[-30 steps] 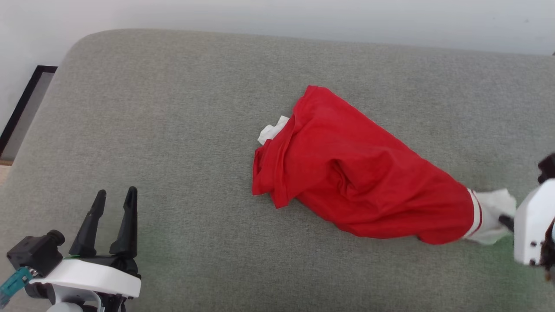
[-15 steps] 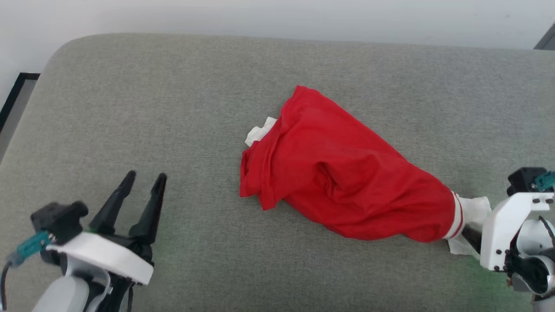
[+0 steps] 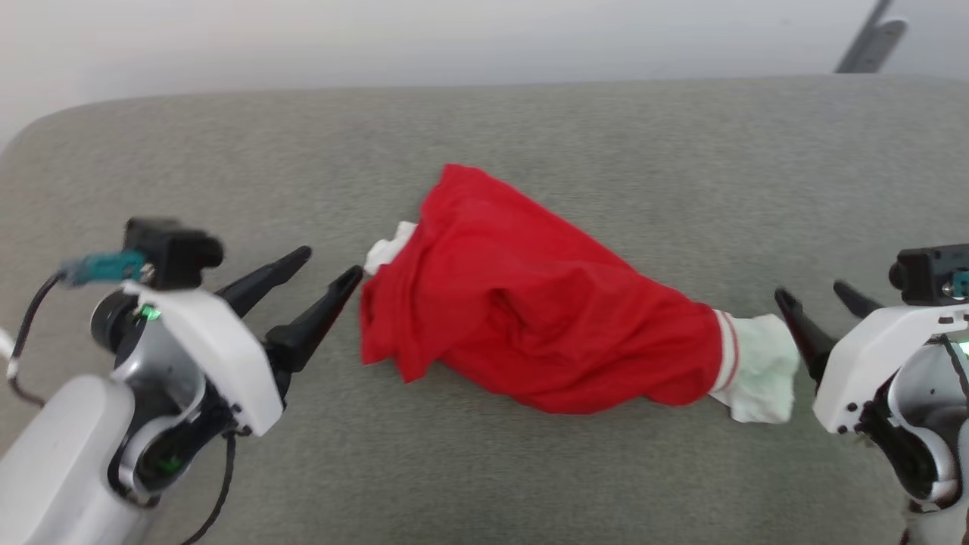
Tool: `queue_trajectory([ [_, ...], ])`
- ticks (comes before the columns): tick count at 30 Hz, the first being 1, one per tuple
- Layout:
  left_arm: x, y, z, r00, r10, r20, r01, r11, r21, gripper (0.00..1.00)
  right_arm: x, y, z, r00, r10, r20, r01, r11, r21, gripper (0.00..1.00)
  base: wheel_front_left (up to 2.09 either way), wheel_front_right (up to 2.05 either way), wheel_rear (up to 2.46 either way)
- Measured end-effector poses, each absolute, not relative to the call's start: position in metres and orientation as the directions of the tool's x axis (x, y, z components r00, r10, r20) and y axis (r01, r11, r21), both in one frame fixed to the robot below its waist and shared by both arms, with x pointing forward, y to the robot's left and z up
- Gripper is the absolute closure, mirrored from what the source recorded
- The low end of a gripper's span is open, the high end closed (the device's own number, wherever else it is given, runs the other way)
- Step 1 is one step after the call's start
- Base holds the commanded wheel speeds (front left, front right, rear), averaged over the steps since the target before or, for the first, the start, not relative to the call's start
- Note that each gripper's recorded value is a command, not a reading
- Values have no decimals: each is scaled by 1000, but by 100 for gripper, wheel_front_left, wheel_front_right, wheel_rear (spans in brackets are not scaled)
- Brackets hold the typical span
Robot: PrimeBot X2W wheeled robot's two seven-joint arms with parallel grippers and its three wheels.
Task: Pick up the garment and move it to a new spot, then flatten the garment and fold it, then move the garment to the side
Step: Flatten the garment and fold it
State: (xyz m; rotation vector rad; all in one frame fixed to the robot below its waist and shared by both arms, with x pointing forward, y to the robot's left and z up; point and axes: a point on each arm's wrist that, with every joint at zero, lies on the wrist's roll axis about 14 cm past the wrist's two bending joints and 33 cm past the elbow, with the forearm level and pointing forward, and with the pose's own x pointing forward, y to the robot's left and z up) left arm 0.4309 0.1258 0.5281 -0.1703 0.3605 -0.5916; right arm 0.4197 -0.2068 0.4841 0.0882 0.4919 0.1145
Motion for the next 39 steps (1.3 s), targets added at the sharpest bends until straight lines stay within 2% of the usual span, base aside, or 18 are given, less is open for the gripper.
queue_trajectory([
  [6,435,87,517,635,-640,-433,584,765,-273,0,418,-214,518,968,78,-239,-56,994,99,0,0,0,0],
  [10,438,67,504,549,-649,-526,619,739,-267,0,415,-222,534,994,27,-103,-20,997,74,0,0,0,0],
  [15,442,53,486,475,-640,-604,639,723,-264,0,410,-230,542,1000,-25,-16,26,997,71,0,0,0,0],
  [23,443,45,430,337,-551,-764,633,733,-249,0,401,-236,524,997,-70,-22,72,991,109,0,0,0,0],
  [24,443,45,425,322,-541,-777,635,732,-247,17,400,-237,521,997,-75,-27,77,991,109,0,0,0,0],
  [25,444,46,420,311,-532,-788,632,735,-247,100,400,-238,519,997,-77,-30,80,991,111,0,0,0,0],
  [32,457,49,413,301,-513,-804,633,738,-234,100,402,-243,515,995,-95,-26,98,987,125,0,0,0,0],
  [39,499,49,458,422,-526,-738,665,733,-142,100,404,-247,516,994,-110,-16,111,985,134,0,0,0,0],
])
